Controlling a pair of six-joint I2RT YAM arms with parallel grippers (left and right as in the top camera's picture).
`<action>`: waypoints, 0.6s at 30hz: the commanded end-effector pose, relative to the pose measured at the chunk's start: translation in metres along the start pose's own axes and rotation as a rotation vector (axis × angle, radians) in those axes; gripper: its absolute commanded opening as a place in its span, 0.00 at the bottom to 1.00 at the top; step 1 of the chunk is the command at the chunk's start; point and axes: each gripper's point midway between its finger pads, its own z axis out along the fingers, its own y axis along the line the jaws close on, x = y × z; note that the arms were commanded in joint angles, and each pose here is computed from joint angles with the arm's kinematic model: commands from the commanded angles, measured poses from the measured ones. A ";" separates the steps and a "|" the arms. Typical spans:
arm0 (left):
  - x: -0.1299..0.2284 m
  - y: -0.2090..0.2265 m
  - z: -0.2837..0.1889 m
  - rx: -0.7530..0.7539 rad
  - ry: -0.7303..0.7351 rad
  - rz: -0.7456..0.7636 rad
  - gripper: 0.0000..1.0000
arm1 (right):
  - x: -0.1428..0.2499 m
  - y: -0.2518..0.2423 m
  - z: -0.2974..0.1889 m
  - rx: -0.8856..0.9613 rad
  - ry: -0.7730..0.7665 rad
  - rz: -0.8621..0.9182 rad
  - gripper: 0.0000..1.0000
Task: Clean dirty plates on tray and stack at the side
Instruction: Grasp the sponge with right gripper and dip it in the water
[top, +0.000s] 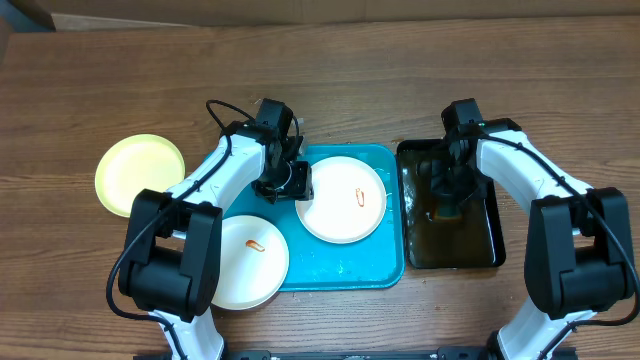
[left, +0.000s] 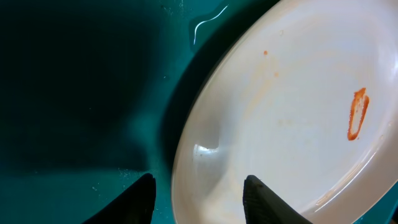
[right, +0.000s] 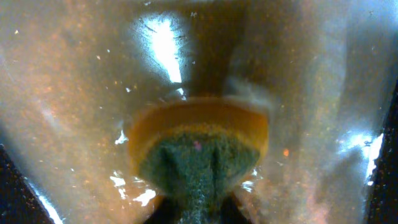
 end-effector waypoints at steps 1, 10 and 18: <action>-0.003 -0.001 0.001 -0.012 -0.009 0.004 0.45 | -0.007 0.001 -0.012 -0.003 -0.031 -0.001 0.04; -0.017 0.012 0.000 -0.090 -0.071 0.014 0.33 | -0.026 -0.001 -0.086 0.045 -0.040 -0.010 0.04; -0.031 0.009 -0.001 -0.082 -0.128 0.022 0.39 | -0.011 -0.005 -0.075 0.062 0.015 -0.010 0.04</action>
